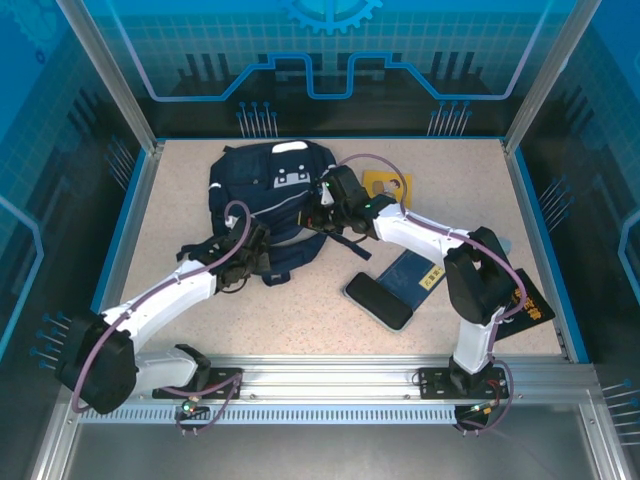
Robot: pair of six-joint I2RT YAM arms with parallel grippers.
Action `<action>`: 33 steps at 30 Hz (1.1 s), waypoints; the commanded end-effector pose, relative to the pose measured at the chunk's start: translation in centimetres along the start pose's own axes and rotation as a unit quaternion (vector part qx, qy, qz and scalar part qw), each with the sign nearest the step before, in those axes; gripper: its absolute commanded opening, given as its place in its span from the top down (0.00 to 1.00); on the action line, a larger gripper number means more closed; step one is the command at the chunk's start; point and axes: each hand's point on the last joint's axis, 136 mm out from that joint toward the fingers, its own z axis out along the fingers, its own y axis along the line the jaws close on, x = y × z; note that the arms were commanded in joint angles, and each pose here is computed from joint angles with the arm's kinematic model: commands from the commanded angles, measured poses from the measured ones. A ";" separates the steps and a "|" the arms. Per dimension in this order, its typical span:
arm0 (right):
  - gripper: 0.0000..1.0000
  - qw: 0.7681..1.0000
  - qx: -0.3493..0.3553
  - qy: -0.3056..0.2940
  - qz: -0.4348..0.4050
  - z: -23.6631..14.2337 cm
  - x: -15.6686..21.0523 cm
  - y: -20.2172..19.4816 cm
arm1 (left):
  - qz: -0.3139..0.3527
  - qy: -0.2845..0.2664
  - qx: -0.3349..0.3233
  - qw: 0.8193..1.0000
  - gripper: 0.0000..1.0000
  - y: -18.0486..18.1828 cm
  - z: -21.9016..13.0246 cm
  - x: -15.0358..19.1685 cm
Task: Pack books, pencil case, and school supplies into a backpack
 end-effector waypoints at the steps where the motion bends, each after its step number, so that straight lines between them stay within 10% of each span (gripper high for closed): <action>1: 1.00 0.998 0.052 -0.021 -0.005 -0.2 -1.6 -3.6 | -0.005 0.005 -0.052 0.999 1.00 2.2 0.1 -0.8; 9: 1.00 0.998 0.057 -0.017 -0.017 -0.5 -2.8 -4.5 | 0.019 0.025 0.011 0.999 1.00 -0.3 0.2 -1.1; 19: 0.32 0.997 0.039 -0.027 0.056 -5.9 -1.5 -5.4 | 0.032 0.073 0.253 0.964 1.00 -9.0 -2.6 -0.3; 33: 0.28 0.982 -0.033 0.034 0.185 -3.6 6.6 -4.5 | 0.028 0.109 0.279 0.954 1.00 -12.3 -2.1 -0.8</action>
